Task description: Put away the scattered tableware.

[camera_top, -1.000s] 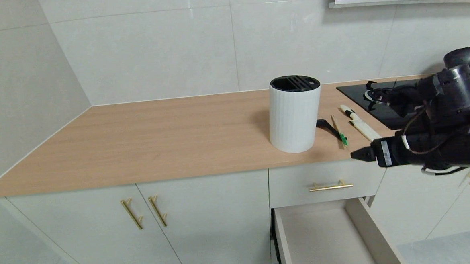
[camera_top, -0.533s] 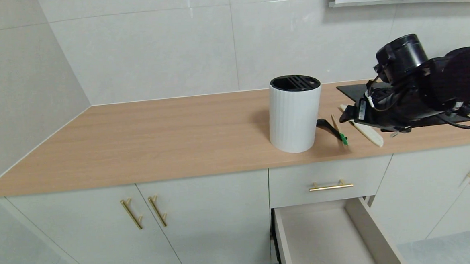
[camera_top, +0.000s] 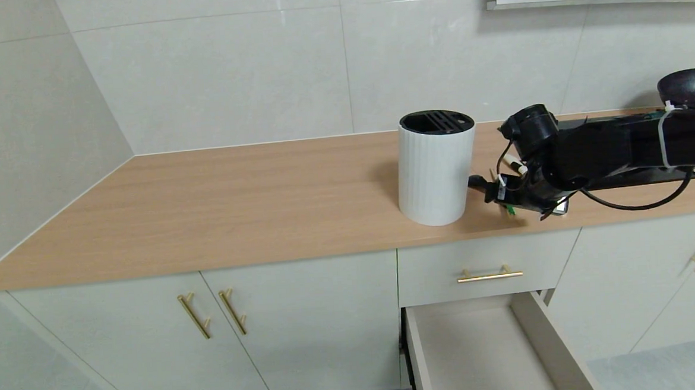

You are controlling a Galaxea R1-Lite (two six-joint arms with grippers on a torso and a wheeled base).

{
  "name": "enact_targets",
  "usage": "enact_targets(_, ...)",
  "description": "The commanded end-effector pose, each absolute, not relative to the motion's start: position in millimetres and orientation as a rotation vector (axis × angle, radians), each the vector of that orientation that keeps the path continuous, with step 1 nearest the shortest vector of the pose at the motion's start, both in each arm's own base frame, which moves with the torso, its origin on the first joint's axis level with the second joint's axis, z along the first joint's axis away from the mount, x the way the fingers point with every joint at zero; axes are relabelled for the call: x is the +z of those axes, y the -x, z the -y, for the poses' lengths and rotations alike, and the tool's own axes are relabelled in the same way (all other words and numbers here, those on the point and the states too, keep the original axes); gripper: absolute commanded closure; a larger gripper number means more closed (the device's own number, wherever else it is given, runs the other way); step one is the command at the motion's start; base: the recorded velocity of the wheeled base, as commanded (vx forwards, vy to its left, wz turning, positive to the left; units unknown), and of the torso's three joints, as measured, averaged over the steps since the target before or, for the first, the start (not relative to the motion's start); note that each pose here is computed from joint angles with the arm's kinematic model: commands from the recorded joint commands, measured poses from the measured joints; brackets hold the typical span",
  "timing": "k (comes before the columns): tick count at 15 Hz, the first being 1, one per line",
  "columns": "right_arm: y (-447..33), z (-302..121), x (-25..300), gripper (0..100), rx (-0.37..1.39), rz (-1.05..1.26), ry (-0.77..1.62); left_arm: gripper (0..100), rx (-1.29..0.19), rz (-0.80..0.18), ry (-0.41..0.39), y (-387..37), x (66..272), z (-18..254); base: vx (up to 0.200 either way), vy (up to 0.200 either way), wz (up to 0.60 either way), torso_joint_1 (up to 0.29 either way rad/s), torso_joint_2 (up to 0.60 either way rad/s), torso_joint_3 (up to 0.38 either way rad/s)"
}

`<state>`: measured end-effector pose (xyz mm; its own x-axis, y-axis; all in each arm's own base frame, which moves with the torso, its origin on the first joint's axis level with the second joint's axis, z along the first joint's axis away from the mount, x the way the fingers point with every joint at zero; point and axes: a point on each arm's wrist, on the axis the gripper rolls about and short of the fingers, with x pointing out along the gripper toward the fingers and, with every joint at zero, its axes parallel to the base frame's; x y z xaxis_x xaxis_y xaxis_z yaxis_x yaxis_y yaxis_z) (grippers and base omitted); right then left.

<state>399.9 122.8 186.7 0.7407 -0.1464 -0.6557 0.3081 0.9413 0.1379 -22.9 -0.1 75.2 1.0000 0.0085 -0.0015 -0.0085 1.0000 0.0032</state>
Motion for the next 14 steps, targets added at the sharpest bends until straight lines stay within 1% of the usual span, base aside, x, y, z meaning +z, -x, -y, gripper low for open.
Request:
enact_targets(1, -407.4, -125.0, 172.5, 0, -0.259, -0.712, -0.227, 0, 0.009, -0.003, -0.003, 22.8, 75.2, 0.1, 0.000, 0.000, 0.00, 0.000, 0.00, 0.000)
enact_targets(3, -416.0, -120.8, 174.4, 0, -0.261, -0.682, -0.232, 0, 0.009, -0.003, -0.003, 22.8, 75.2, 0.1, 0.000, 0.000, 0.00, 0.000, 0.00, 0.000)
enact_targets(8, -436.3, -104.1, 162.6, 0, -0.309, -0.678, -0.250, 0, 0.009, -0.003, -0.003, 22.8, 75.2, 0.1, 0.000, 0.000, 0.00, 0.000, 0.00, 0.000)
enact_targets(14, -438.5, -106.9, 158.4, 0, -0.306, -0.684, -0.251, 0, 0.009, -0.003, -0.003, 22.8, 75.2, 0.1, 0.000, 0.000, 0.00, 0.000, 0.00, 0.000)
